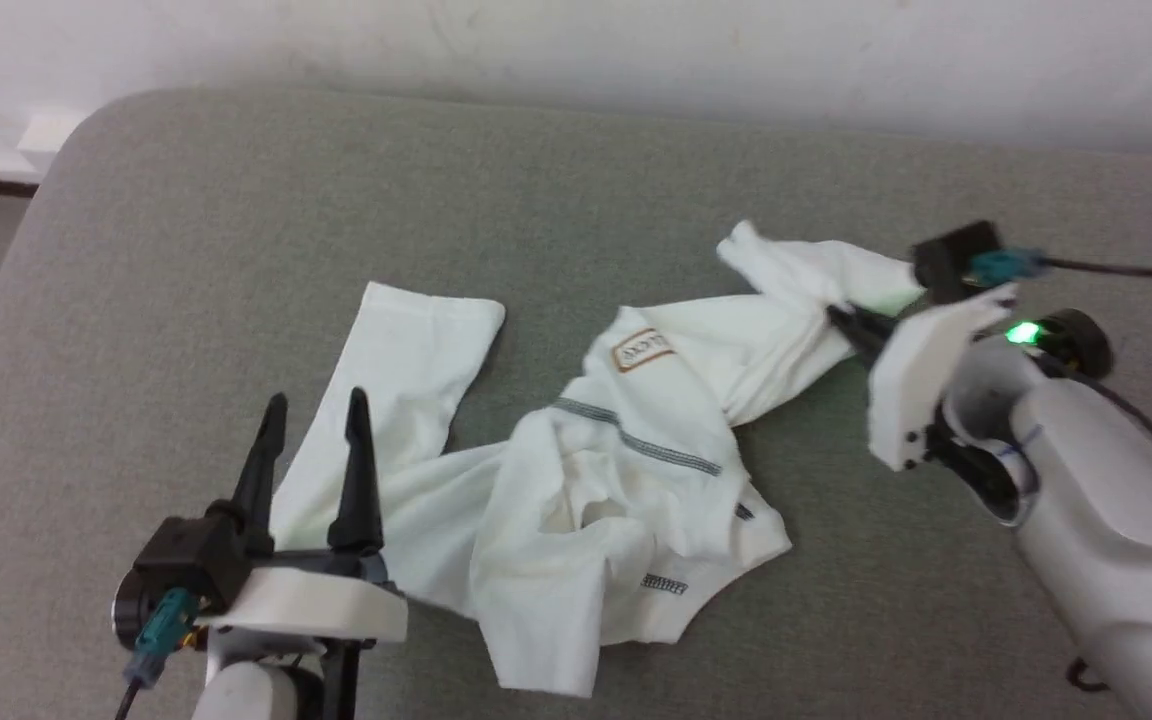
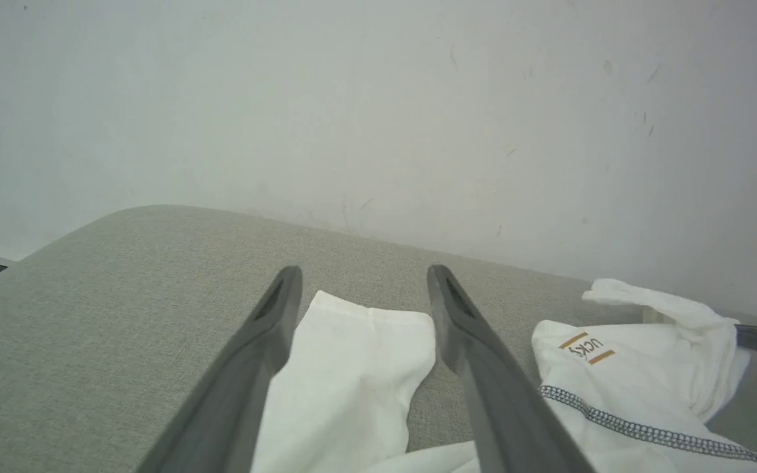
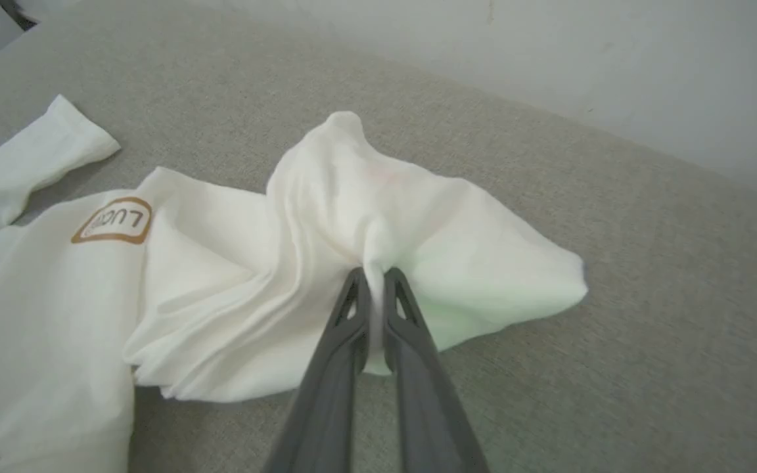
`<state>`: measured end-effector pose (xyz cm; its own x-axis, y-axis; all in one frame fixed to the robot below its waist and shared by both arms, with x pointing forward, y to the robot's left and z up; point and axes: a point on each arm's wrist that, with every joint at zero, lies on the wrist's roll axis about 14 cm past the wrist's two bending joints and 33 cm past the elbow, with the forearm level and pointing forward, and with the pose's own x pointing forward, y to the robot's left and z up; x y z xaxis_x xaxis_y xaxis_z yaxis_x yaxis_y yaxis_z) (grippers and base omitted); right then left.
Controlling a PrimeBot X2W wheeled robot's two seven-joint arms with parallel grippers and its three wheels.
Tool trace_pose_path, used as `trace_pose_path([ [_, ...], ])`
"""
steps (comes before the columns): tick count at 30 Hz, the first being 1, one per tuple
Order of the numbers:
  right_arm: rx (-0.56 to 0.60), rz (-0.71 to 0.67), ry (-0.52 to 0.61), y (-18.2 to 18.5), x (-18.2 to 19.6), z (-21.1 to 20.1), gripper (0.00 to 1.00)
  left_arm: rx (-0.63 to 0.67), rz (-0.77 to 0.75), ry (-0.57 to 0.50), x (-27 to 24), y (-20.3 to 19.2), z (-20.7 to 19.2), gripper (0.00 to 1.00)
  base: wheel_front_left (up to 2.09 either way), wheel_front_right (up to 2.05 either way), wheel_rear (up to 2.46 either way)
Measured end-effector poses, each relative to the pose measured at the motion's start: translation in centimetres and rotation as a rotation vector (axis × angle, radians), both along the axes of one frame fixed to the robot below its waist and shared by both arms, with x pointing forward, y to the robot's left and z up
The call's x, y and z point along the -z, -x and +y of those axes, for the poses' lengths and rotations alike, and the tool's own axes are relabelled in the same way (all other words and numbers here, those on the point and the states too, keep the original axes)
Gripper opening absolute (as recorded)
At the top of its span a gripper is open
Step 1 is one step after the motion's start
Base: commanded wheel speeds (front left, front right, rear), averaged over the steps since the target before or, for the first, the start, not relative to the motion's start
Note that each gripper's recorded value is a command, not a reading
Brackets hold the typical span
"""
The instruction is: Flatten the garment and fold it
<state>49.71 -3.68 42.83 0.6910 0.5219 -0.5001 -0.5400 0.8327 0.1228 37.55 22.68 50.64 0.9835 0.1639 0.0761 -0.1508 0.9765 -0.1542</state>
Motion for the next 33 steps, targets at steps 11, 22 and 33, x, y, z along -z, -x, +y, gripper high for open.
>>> trace_pose_path([
  [11, 0.548, -0.148, 0.006, 7.5, 0.5, -19.3, 0.0, 0.052, 0.023, 0.003, 0.9, 0.5, -1.7, 1.0, 0.0, 0.0, 0.0],
  [22, 0.702, -0.332, -0.041, 12.7, -3.8, -20.1, 1.0, 0.122, 0.032, 0.007, 1.2, 0.0, -3.7, 1.0, 0.0, 0.0, 0.0],
  [33, 0.553, -0.526, -0.08, 14.0, -8.6, -15.1, 1.0, 0.202, 0.134, 0.008, 2.5, 1.2, -5.5, 1.0, 0.0, 0.0, 0.0],
])
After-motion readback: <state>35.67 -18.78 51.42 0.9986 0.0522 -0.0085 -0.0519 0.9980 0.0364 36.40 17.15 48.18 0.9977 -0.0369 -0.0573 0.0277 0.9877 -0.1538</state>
